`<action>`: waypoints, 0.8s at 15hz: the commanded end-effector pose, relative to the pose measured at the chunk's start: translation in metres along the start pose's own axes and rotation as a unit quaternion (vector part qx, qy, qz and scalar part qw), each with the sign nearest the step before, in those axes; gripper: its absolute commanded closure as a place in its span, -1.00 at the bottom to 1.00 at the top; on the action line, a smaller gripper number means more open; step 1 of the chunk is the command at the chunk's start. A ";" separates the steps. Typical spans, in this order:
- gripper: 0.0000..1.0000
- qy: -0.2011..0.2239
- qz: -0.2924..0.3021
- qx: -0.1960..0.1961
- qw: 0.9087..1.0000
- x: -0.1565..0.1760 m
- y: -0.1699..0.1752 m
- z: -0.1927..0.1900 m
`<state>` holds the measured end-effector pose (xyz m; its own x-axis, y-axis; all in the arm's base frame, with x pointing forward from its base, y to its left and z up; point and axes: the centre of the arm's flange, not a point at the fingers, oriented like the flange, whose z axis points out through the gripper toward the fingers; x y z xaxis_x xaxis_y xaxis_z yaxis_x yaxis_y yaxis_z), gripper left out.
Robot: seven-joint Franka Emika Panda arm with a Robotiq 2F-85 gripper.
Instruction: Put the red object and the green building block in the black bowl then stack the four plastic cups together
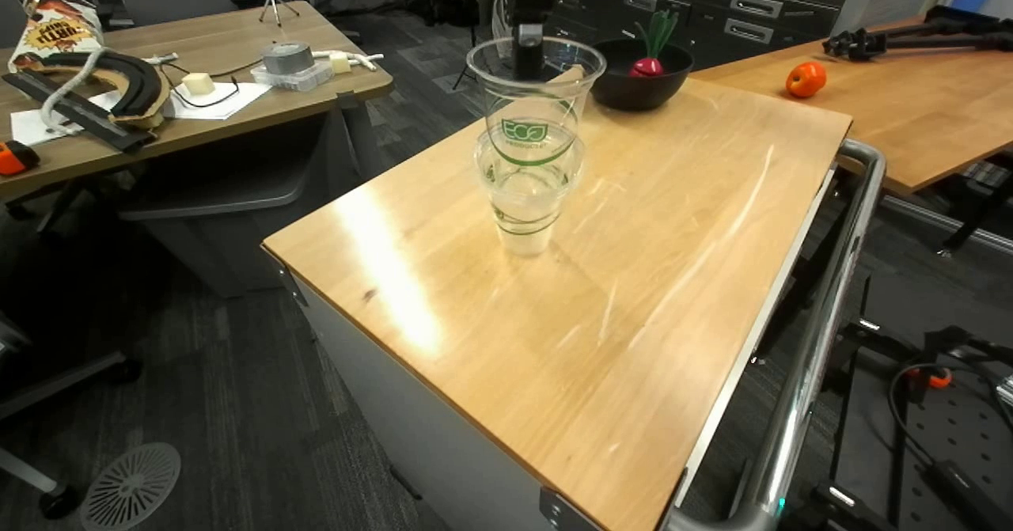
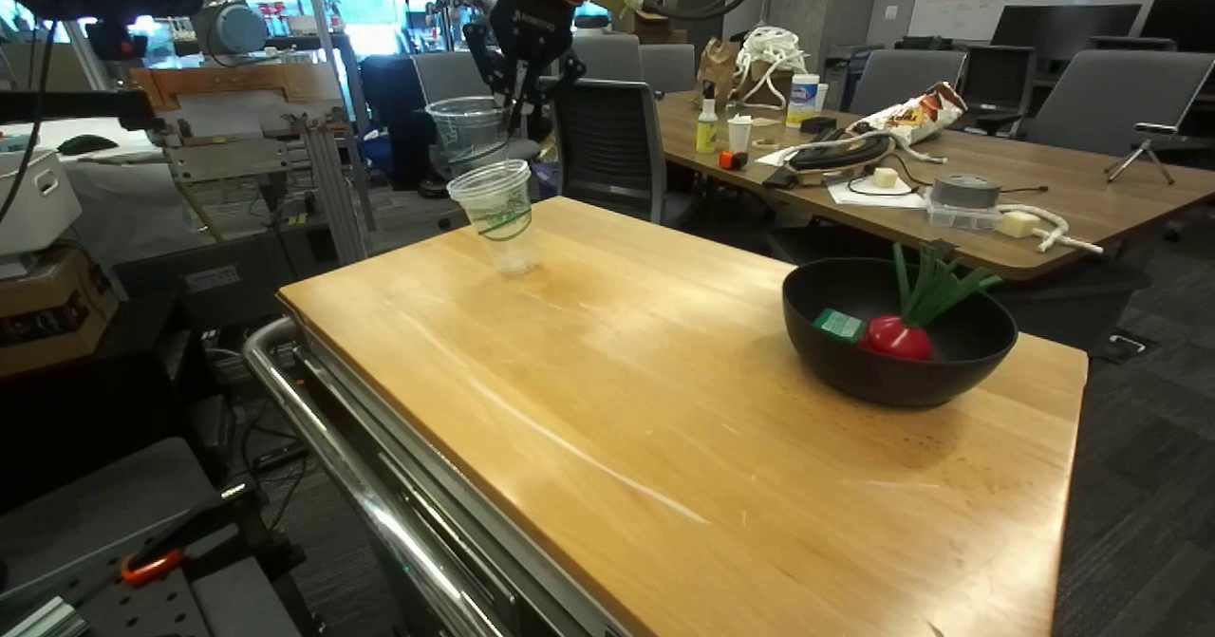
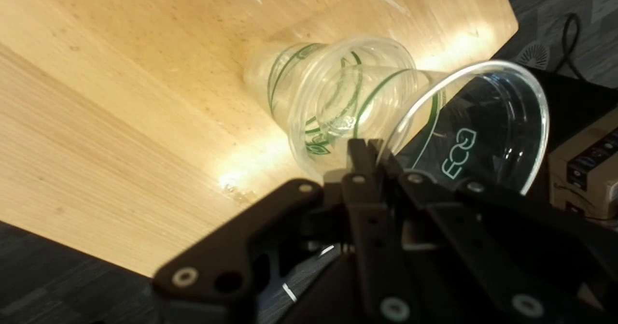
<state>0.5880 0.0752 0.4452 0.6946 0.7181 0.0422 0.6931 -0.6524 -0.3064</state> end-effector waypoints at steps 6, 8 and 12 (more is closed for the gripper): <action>0.17 0.006 0.029 -0.044 0.999 -0.004 -0.004 -0.001; -0.15 0.019 0.038 -0.070 0.997 -0.002 0.000 -0.002; -0.73 0.040 0.040 -0.109 0.992 0.002 0.006 -0.004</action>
<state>0.6017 0.0696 0.4424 0.7490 0.6583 0.0754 0.6603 -0.7320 -0.1679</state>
